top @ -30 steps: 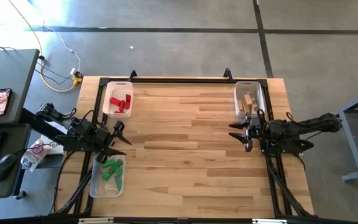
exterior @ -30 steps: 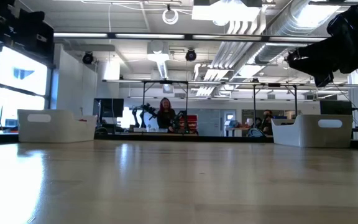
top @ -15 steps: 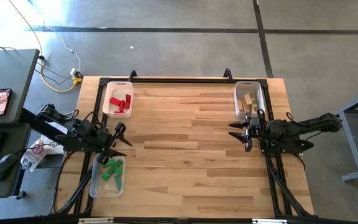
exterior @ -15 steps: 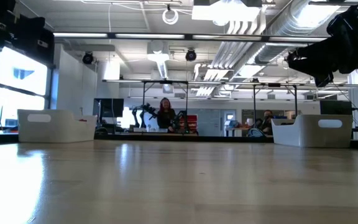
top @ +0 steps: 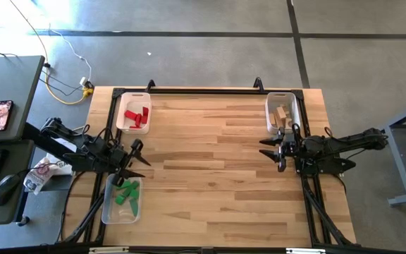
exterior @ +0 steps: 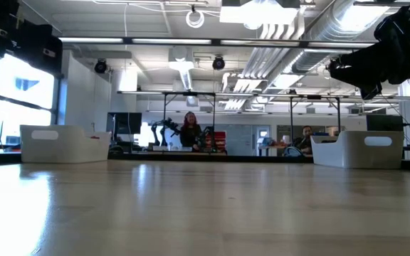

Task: Sort & place blocks by color
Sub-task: Return to Home Position

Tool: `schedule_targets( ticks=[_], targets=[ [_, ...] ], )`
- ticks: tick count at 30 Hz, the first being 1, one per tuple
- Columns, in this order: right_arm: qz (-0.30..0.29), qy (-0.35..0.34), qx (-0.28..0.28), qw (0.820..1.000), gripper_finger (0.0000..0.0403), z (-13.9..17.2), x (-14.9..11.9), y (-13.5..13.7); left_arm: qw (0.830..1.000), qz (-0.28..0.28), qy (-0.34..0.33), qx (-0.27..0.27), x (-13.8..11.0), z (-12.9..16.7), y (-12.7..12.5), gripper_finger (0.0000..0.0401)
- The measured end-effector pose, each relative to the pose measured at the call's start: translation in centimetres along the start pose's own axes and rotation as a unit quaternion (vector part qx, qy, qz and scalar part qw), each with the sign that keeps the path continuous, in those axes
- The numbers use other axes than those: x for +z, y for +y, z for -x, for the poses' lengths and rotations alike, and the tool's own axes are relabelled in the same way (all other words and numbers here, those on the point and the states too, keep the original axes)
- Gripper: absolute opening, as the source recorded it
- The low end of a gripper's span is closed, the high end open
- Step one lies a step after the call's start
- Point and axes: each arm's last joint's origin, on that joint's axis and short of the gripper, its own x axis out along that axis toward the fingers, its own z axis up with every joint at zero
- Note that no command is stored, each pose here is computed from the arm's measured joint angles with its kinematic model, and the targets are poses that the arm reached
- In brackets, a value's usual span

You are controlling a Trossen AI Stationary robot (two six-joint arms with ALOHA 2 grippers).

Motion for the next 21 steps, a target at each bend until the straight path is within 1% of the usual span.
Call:
schedule_targets(
  ticks=[16, 21],
  targets=[
    [0.0, 0.0, 0.0, 1.0, 0.0185, 0.0, 0.0, 0.0, 1.0, 0.0, 0.0, 0.0, 0.01, 0.0, 0.0, 0.0204],
    [-0.012, 0.0, 0.0, 1.0, 0.0185, 0.0, 0.0, 0.0, 1.0, 0.0, 0.0, 0.0, 0.01, 0.0, 0.0, 0.0204]
  ],
)
